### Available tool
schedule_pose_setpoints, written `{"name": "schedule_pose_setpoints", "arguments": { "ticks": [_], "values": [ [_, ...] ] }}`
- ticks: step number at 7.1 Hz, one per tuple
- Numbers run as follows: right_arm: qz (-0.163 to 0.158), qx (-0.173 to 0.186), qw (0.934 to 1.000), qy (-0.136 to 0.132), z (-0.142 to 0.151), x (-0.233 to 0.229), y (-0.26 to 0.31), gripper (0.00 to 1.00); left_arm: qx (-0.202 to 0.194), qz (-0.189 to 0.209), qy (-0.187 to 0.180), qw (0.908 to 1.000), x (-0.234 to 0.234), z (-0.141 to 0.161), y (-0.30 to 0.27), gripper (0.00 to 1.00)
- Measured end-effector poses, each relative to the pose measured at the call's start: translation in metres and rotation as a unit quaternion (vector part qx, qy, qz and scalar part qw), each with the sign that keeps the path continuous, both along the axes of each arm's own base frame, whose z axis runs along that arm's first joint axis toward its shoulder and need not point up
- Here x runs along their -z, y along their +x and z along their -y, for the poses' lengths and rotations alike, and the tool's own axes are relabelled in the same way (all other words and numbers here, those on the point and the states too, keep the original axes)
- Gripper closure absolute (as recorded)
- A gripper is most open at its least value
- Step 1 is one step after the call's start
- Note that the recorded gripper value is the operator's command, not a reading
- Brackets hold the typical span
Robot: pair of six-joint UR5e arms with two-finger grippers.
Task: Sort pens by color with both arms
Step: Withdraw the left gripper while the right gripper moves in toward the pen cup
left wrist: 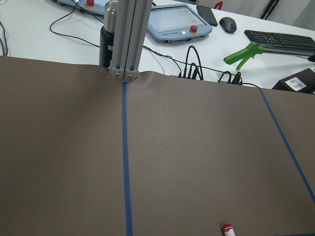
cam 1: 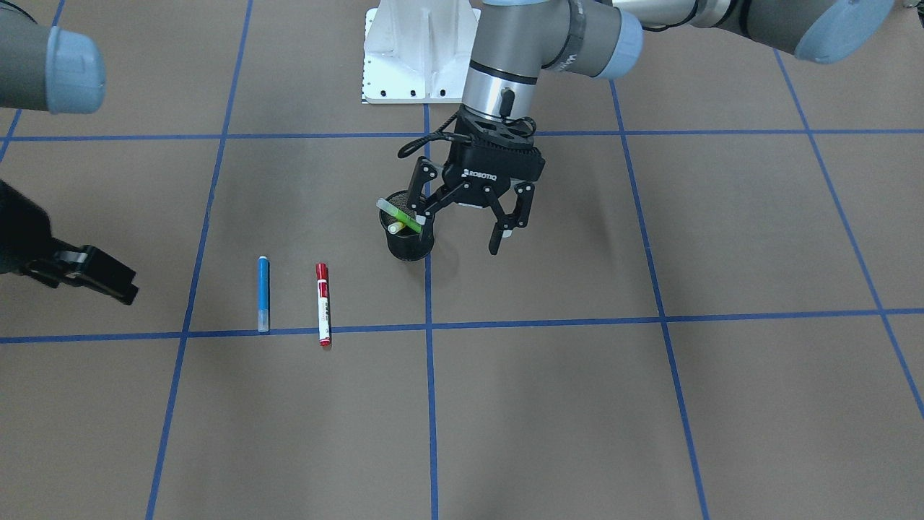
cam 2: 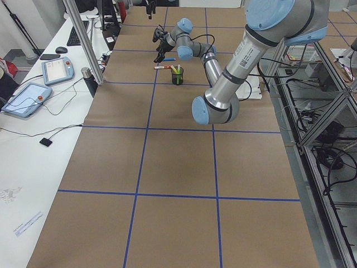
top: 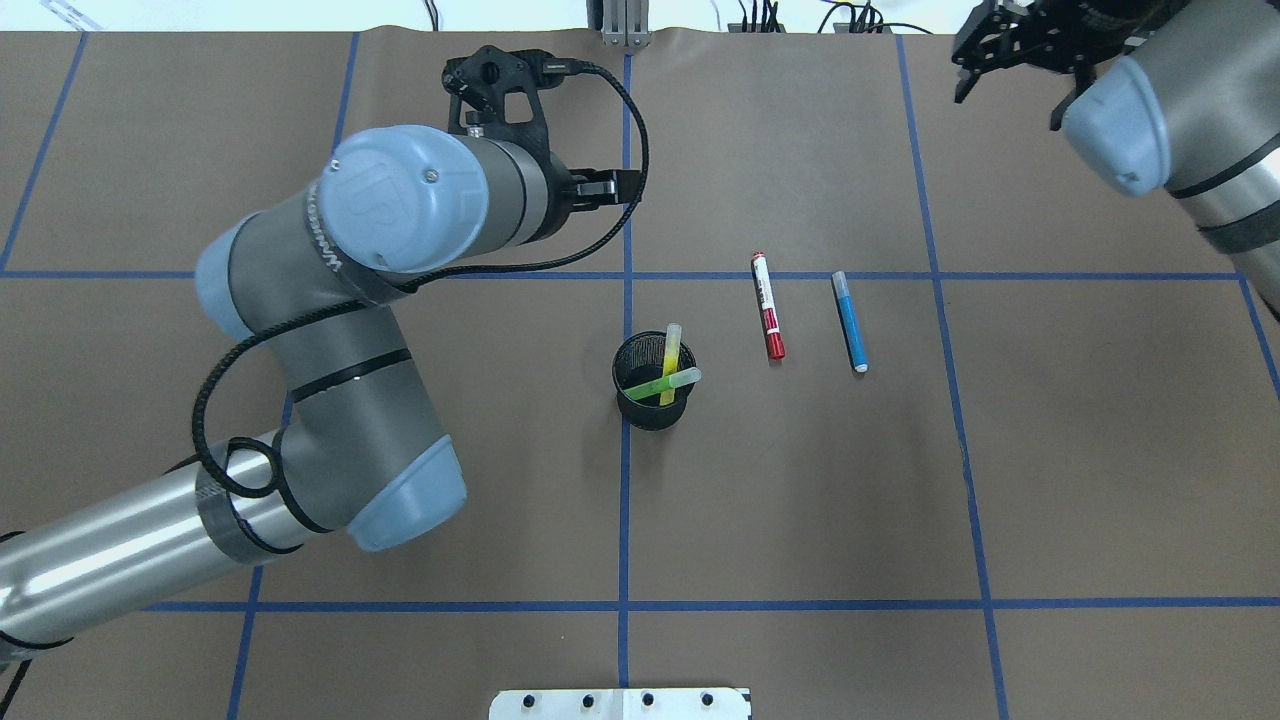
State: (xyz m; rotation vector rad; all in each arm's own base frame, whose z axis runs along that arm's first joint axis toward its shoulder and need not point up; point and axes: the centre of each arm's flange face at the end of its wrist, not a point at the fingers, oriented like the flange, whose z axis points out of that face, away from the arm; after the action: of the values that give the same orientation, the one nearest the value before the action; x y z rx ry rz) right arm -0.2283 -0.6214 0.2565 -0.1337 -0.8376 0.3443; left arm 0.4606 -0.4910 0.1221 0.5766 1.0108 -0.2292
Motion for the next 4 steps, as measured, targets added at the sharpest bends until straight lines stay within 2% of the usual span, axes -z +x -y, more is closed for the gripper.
{"name": "schedule_pose_setpoints", "arguments": {
  "ticks": [1, 2, 3, 4],
  "values": [
    [0.011, -0.031, 0.9978, -0.058, -0.013, 0.025, -0.04, 0.01, -0.021, 0.013, -0.005, 0.9997, -0.016, 0.007, -0.015, 0.01],
    [0.016, -0.061, 0.9914, -0.115, -0.027, 0.041, -0.073, 0.01, -0.041, 0.024, -0.012, 0.9988, -0.032, 0.014, -0.027, 0.01],
    [0.017, -0.095, 0.9797, -0.176, -0.04, 0.052, -0.1, 0.02, -0.06, 0.029, -0.025, 0.9974, -0.049, 0.02, -0.037, 0.01],
    [0.013, -0.134, 0.9622, -0.237, -0.052, 0.06, -0.121, 0.04, -0.078, 0.03, -0.042, 0.9957, -0.064, 0.024, -0.047, 0.01]
  ]
}}
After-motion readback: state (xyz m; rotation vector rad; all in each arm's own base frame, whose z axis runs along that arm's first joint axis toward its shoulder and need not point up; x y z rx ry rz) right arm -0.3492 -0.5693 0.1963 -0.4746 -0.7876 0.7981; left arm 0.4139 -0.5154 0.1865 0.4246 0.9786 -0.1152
